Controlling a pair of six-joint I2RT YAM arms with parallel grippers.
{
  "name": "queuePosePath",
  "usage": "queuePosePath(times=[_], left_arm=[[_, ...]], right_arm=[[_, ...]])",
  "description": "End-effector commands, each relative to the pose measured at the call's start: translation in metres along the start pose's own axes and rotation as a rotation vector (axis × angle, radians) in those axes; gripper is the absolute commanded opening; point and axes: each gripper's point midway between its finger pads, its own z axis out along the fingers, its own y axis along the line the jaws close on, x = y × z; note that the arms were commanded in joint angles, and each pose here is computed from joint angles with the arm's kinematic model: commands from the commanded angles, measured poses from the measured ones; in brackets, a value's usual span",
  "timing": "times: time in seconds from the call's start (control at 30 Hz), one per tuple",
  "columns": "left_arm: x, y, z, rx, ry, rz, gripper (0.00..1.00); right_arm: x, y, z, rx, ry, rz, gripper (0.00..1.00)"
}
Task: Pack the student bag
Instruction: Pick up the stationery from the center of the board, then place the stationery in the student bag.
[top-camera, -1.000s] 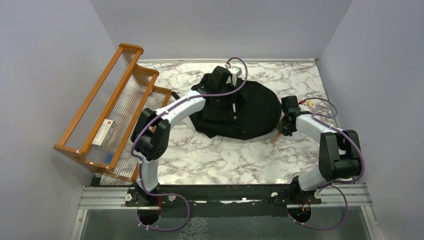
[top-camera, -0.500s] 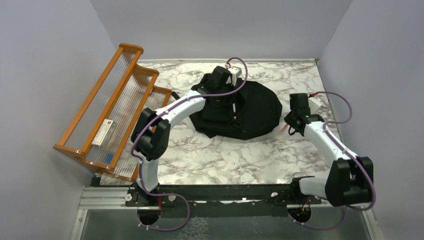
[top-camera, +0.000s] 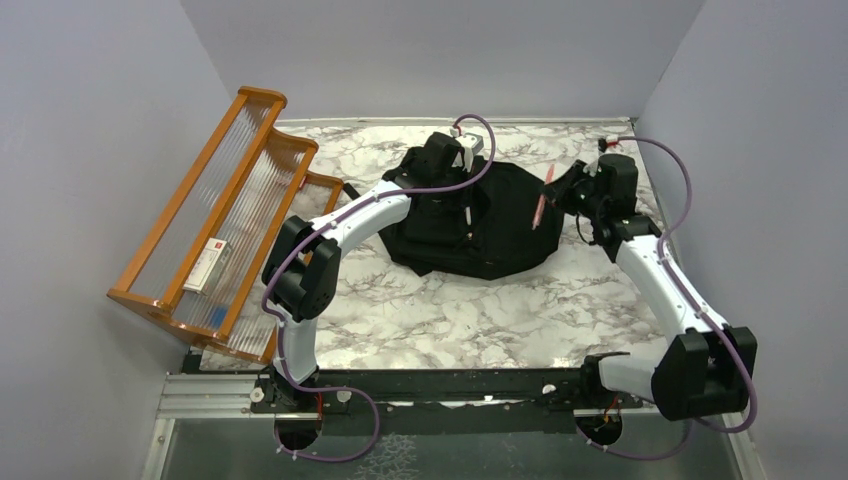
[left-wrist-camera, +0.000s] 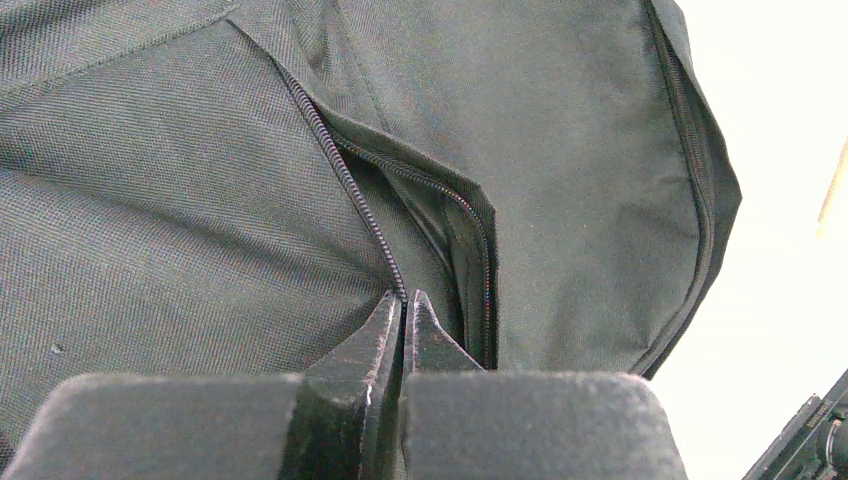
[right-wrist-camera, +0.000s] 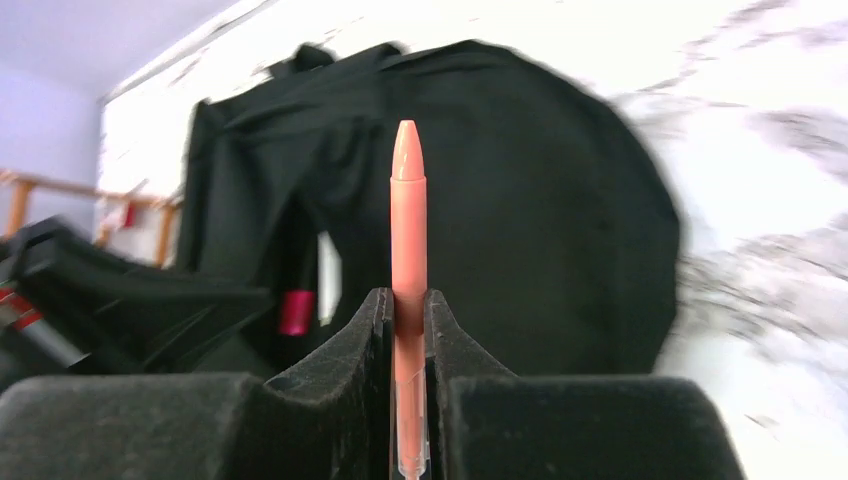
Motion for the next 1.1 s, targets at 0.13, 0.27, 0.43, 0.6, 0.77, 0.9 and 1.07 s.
queuePosePath(times=[0.13,0.27,0.43,0.6,0.77,0.9,1.07], left_arm=[[-0.005,-0.014,-0.004,0.064,-0.022,0.003,0.0],[-0.008,-0.015,-0.006,0.065,-0.03,0.005,0.0],[-0.011,-0.017,-0.009,0.072,-0.036,0.019,0.0],[-0.012,-0.016,-0.013,0.068,-0.041,0.027,0.0],[-0.016,-0.017,-0.015,0.072,-0.052,0.026,0.0],[-0.02,-0.019,-0.016,0.082,-0.062,0.028,0.0],[-0.024,-0.022,-0.019,0.09,-0.071,0.03,0.0]], right_arm=[[0.022,0.086,0.008,-0.468,0.171,0.075,0.01],[0.026,0.094,0.019,-0.445,0.152,0.167,0.01],[0.039,0.102,0.036,-0.388,0.141,0.211,0.01],[0.05,0.101,0.051,-0.303,0.106,0.225,0.01],[0.048,0.105,0.059,-0.286,0.06,0.209,0.01],[0.051,0.106,0.065,-0.277,0.032,0.192,0.01],[0.062,0.105,0.072,-0.271,0.035,0.203,0.01]])
